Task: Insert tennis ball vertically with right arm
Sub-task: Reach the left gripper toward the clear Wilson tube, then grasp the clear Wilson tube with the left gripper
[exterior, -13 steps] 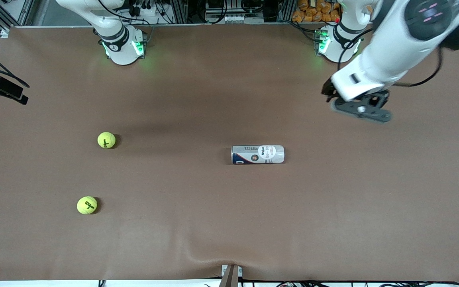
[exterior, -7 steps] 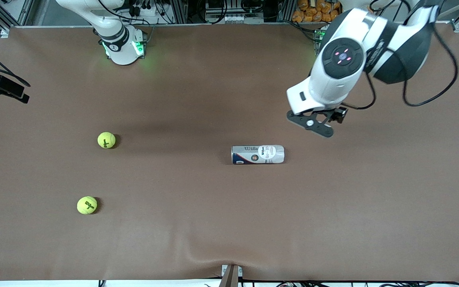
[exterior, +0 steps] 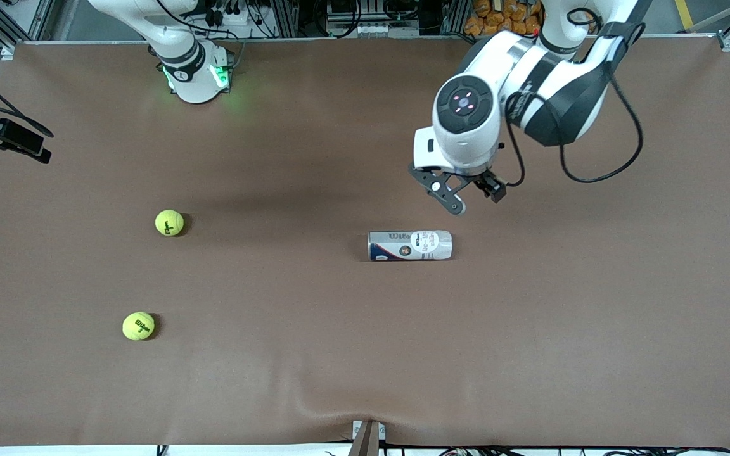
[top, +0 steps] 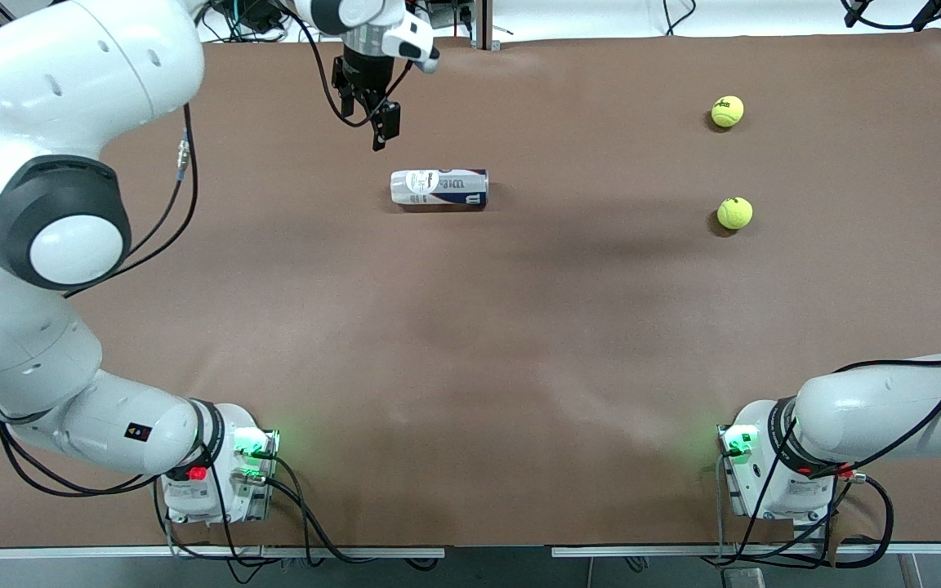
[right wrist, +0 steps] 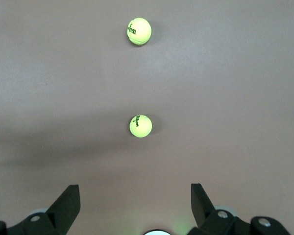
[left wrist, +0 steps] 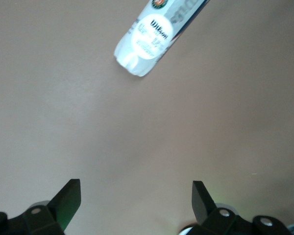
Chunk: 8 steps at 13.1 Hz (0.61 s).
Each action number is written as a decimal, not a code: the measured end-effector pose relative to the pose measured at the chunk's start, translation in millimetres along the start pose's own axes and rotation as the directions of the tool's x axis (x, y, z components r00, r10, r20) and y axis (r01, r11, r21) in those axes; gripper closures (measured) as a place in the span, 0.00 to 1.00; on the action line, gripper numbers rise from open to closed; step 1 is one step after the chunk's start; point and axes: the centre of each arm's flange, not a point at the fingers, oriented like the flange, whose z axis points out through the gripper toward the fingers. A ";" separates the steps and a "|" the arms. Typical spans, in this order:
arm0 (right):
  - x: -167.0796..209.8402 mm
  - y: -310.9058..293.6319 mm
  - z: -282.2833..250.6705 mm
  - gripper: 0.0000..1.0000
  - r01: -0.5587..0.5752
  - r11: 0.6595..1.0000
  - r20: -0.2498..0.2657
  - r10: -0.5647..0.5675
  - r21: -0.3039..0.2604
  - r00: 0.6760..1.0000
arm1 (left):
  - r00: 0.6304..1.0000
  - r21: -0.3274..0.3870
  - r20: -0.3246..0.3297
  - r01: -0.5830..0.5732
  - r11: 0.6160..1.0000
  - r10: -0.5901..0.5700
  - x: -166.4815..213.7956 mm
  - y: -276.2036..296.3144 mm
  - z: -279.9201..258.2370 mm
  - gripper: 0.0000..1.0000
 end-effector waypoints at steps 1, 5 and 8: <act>0.0 -0.2 0.0 0.00 0.000 1.000 0.000 0.000 0.000 1.000 | 1.000 0.032 0.022 -0.012 0.999 0.011 6.2 0.4 10.3 0.00; -0.3 -5.6 0.2 0.00 0.008 1.000 0.000 -0.008 -0.001 1.000 | 0.991 0.088 0.111 -0.090 0.992 0.080 39.3 35.0 57.7 0.00; -0.4 -6.6 0.2 0.00 0.007 1.000 0.000 -0.007 -0.001 1.000 | 0.975 0.147 0.171 -0.165 0.975 0.139 60.8 67.3 89.8 0.00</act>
